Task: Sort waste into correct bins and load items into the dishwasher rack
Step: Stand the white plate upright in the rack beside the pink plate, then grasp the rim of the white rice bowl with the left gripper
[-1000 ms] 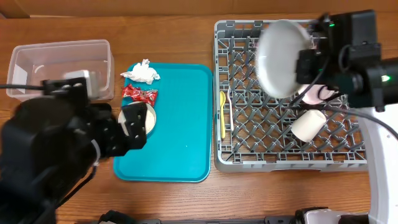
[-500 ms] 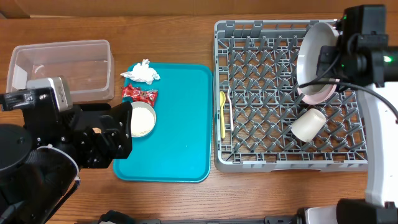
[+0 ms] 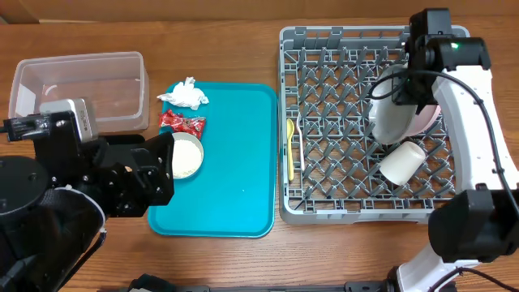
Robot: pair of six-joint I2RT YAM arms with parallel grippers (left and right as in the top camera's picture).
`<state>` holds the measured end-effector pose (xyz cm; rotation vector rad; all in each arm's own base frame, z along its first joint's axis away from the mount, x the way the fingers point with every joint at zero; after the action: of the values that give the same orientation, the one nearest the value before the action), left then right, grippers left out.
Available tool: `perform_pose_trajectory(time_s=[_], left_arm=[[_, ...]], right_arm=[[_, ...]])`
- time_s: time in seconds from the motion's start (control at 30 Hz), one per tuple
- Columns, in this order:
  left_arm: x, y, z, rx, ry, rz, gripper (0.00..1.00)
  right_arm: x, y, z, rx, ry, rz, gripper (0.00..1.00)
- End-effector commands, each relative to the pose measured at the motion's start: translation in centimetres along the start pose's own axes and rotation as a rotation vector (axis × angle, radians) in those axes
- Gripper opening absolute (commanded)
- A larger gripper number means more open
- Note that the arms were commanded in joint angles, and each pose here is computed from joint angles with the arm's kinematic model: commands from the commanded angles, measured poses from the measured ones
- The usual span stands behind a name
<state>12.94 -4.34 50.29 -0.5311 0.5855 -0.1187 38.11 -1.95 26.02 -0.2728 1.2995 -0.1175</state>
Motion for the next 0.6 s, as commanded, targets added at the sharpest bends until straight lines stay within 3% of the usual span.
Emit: perform_pose_trajectory(time_s=[0.0, 0.17, 0.3, 0.37, 0.4, 0.57], left_arm=[[0.4, -0.1, 0.1, 0.021, 0.007, 0.010, 1.00], [0.9, -0.1, 0.1, 0.023, 0.021, 0.021, 1.00], [1.5, -0.2, 0.0, 0.024, 0.043, 0.027, 1.00], [2.0, -0.3, 0.0, 0.025, 0.062, 0.035, 1.00], [2.4, -0.3, 0.0, 0.026, 0.073, 0.045, 1.00], [5.1, -0.1, -0.4, 0.063, 0.163, 0.118, 1.00]], right_arm=[[-1.0, 0.3, 0.1, 0.010, -0.025, 0.001, 0.68], [-3.9, -0.2, -0.3, 0.088, -0.062, 0.025, 0.73], [-8.9, -0.7, -1.0, 0.143, -0.176, 0.080, 0.74], [-12.2, -1.1, -1.6, 0.166, -0.272, 0.105, 0.85], [-14.0, -1.4, -2.1, 0.184, -0.323, 0.107, 0.97], [-22.4, -1.7, -5.3, 0.186, -0.596, 0.235, 1.00]])
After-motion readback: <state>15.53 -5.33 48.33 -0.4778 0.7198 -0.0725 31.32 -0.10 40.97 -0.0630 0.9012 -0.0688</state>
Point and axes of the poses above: each gripper's point midway between its finger pads, its own x axis out along the fingers, its own y axis along the line the jaws close on, z = x × y, the point moved 8 cm from there along -x, back along the fingers, and after that the axes turned 11 degrees about -x, right-handed, at the moved point
